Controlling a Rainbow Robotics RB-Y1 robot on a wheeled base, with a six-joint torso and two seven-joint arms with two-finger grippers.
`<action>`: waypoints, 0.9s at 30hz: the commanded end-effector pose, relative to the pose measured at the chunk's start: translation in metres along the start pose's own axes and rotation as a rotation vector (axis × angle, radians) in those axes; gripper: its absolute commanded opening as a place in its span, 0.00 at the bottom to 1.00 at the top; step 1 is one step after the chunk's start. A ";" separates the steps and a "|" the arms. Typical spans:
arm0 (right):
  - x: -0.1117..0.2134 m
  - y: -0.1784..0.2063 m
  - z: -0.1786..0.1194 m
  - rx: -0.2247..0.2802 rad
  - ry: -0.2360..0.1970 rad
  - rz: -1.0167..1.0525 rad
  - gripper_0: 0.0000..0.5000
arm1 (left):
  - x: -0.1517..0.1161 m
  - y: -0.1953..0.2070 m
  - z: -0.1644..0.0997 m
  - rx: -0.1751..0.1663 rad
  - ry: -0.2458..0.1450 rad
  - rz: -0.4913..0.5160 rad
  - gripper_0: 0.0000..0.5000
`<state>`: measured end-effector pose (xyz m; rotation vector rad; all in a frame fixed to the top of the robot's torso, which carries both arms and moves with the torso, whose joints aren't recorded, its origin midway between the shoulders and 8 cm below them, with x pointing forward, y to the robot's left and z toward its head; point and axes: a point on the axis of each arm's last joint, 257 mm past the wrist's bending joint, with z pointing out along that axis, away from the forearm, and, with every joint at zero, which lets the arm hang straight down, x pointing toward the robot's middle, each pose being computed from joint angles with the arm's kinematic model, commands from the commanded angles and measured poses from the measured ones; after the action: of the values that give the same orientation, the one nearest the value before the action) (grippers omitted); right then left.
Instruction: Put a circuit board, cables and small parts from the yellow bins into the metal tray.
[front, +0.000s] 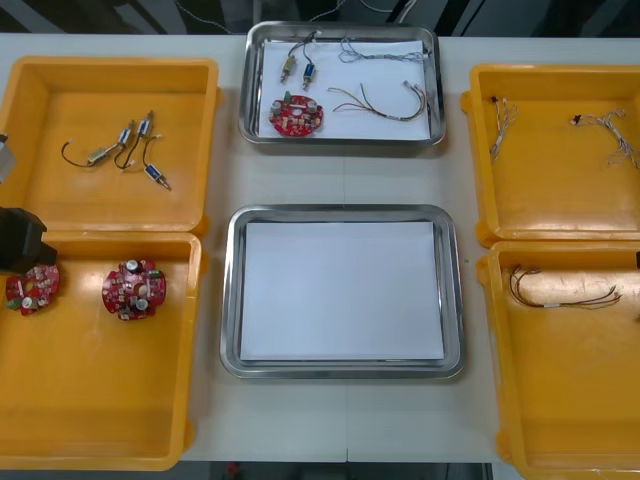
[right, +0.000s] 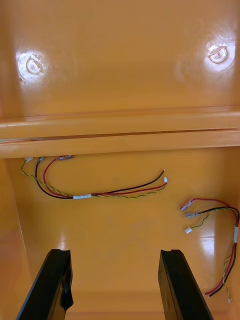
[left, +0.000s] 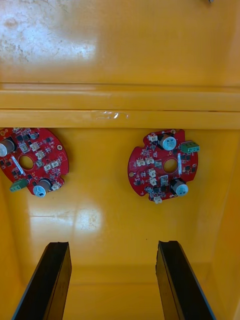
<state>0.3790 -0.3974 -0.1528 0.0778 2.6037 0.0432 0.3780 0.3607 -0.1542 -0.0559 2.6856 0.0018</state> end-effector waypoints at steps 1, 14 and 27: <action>0.000 -0.012 -0.008 0.037 0.000 0.013 1.00 | -0.004 0.016 -0.014 -0.049 -0.026 0.082 1.00; 0.000 -0.012 -0.008 0.037 0.000 0.013 1.00 | -0.004 0.016 -0.014 -0.049 -0.026 0.082 1.00; 0.000 -0.012 -0.008 0.037 0.000 0.013 1.00 | -0.004 0.016 -0.014 -0.049 -0.026 0.082 1.00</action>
<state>0.3790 -0.3974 -0.1528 0.0778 2.6037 0.0432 0.3780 0.3607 -0.1542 -0.0559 2.6856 0.0018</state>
